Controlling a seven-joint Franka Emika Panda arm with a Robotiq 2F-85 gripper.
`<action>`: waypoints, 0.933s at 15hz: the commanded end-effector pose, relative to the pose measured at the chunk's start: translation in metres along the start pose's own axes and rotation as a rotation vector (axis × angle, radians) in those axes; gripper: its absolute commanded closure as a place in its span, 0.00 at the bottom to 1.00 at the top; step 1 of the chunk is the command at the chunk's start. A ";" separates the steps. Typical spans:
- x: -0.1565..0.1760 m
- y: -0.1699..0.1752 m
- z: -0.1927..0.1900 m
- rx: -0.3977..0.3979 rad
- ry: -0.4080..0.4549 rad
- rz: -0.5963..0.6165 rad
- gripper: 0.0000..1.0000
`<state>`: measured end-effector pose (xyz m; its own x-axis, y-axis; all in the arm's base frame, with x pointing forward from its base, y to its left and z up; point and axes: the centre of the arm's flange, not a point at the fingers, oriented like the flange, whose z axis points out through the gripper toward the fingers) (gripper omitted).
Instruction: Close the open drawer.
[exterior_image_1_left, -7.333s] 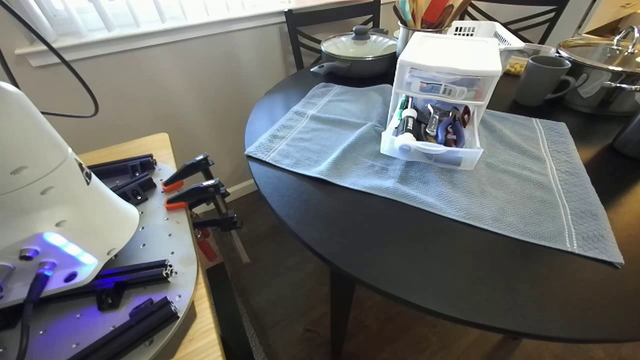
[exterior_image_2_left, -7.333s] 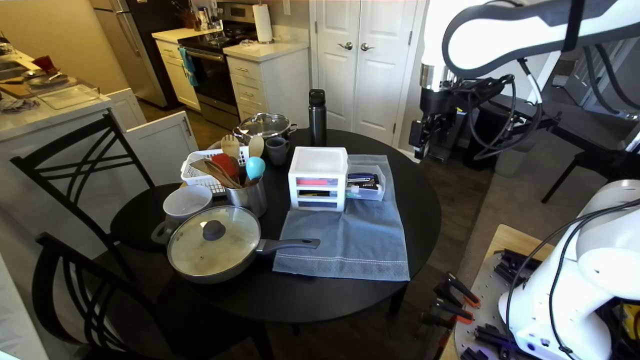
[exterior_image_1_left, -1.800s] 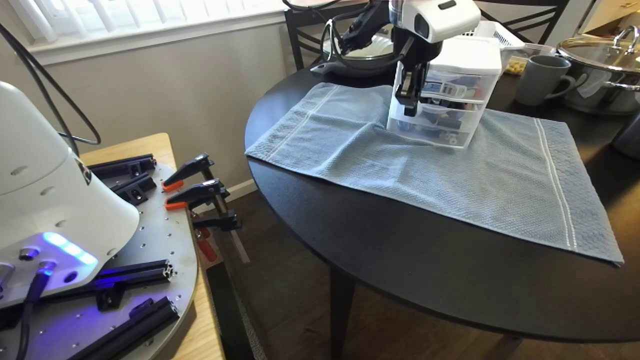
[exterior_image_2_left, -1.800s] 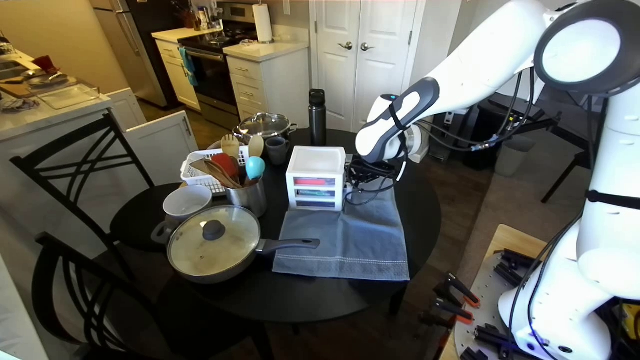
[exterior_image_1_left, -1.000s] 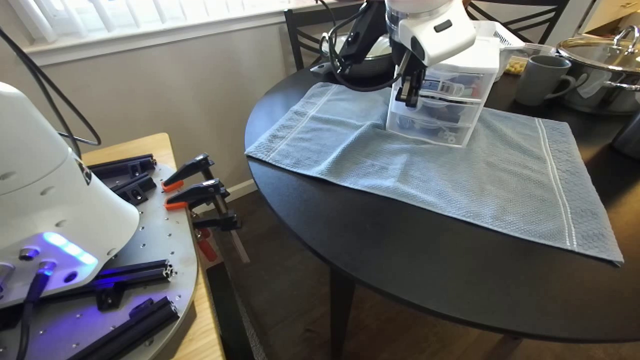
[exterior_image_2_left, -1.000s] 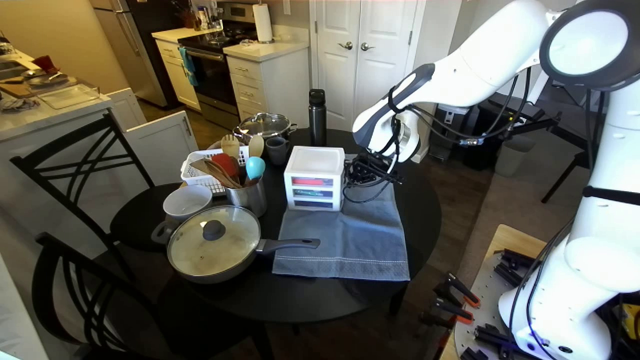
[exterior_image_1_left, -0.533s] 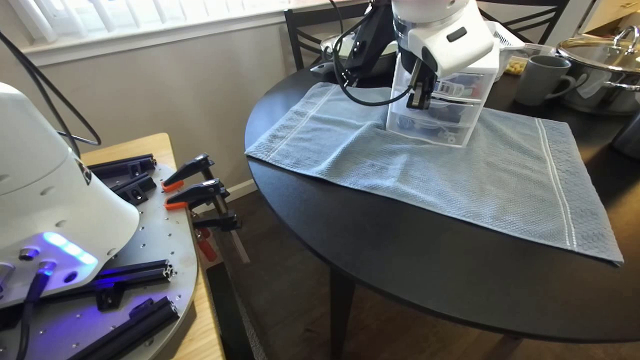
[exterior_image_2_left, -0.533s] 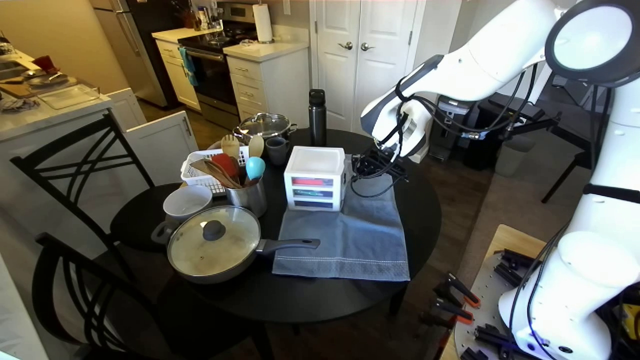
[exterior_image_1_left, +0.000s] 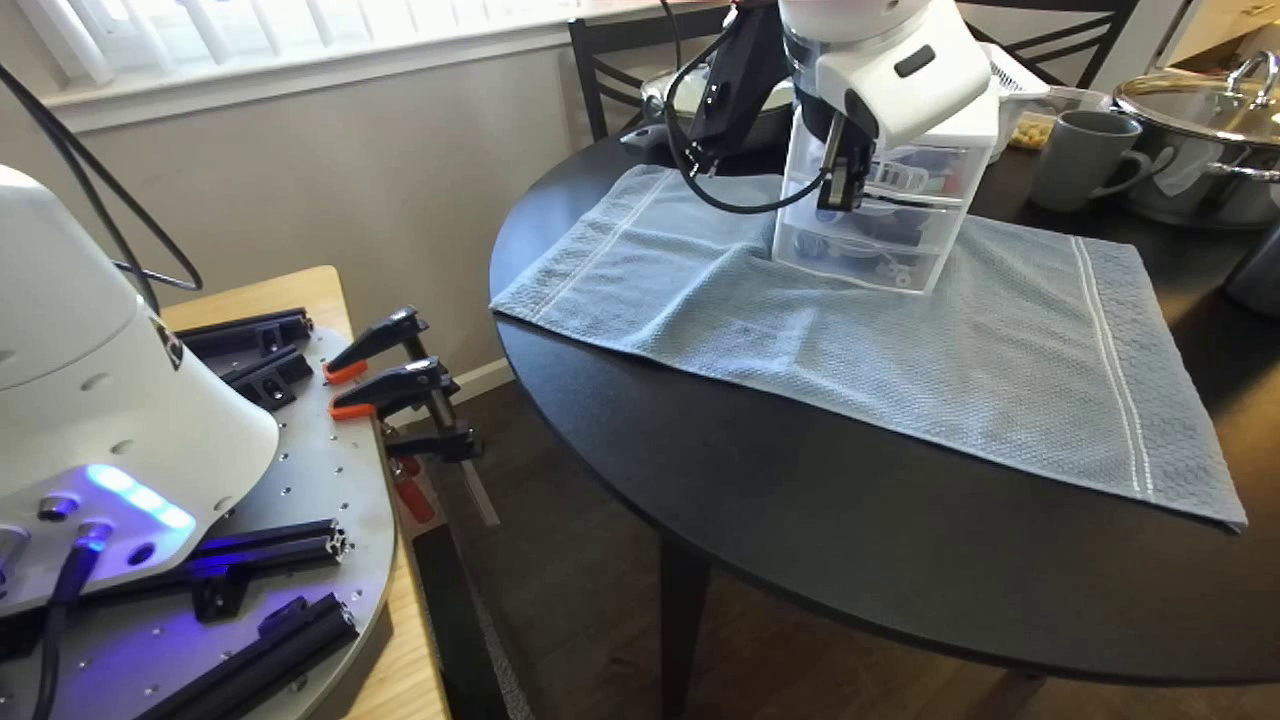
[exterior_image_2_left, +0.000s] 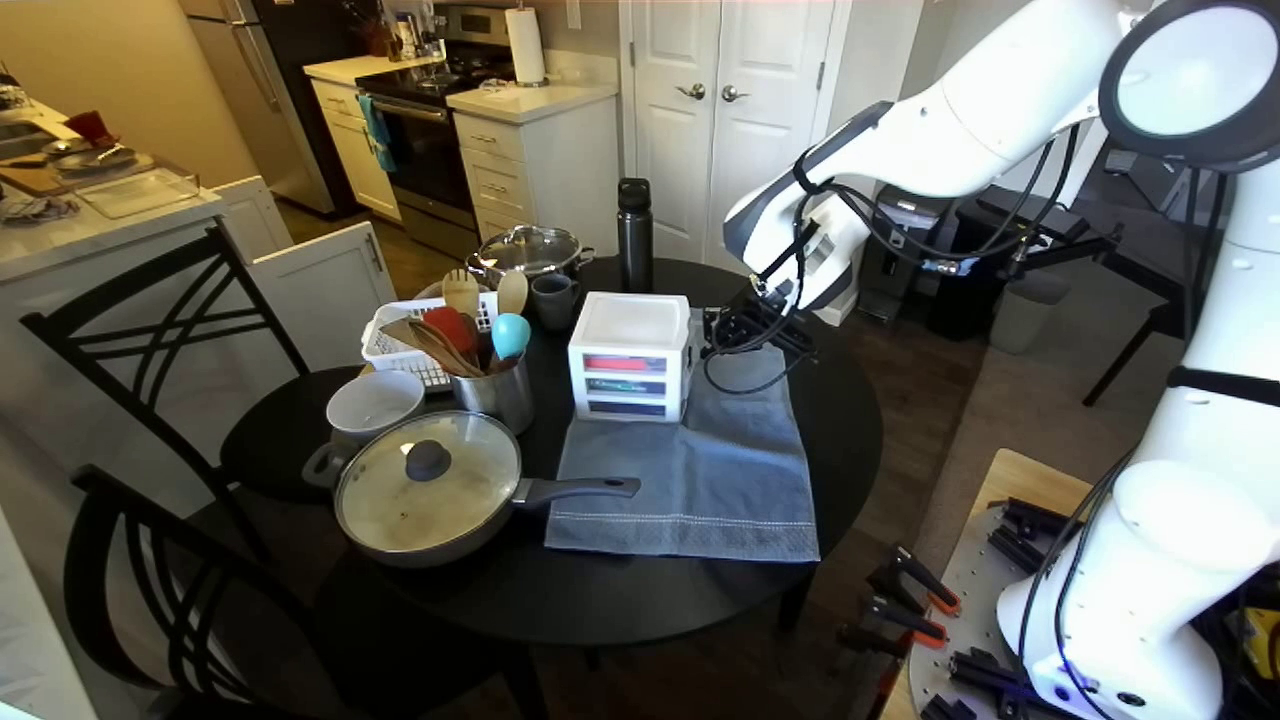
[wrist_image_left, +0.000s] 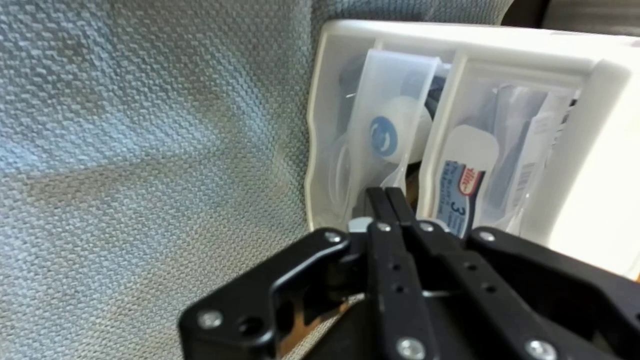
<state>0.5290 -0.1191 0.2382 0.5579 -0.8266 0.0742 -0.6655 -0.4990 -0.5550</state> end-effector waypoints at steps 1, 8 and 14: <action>-0.004 0.006 0.003 0.037 -0.008 -0.012 0.96; -0.014 0.005 0.014 0.070 -0.018 -0.026 0.96; -0.014 0.011 0.028 0.061 -0.019 -0.010 0.96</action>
<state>0.5248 -0.1060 0.2262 0.5659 -0.8219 0.0651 -0.6429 -0.4893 -0.5893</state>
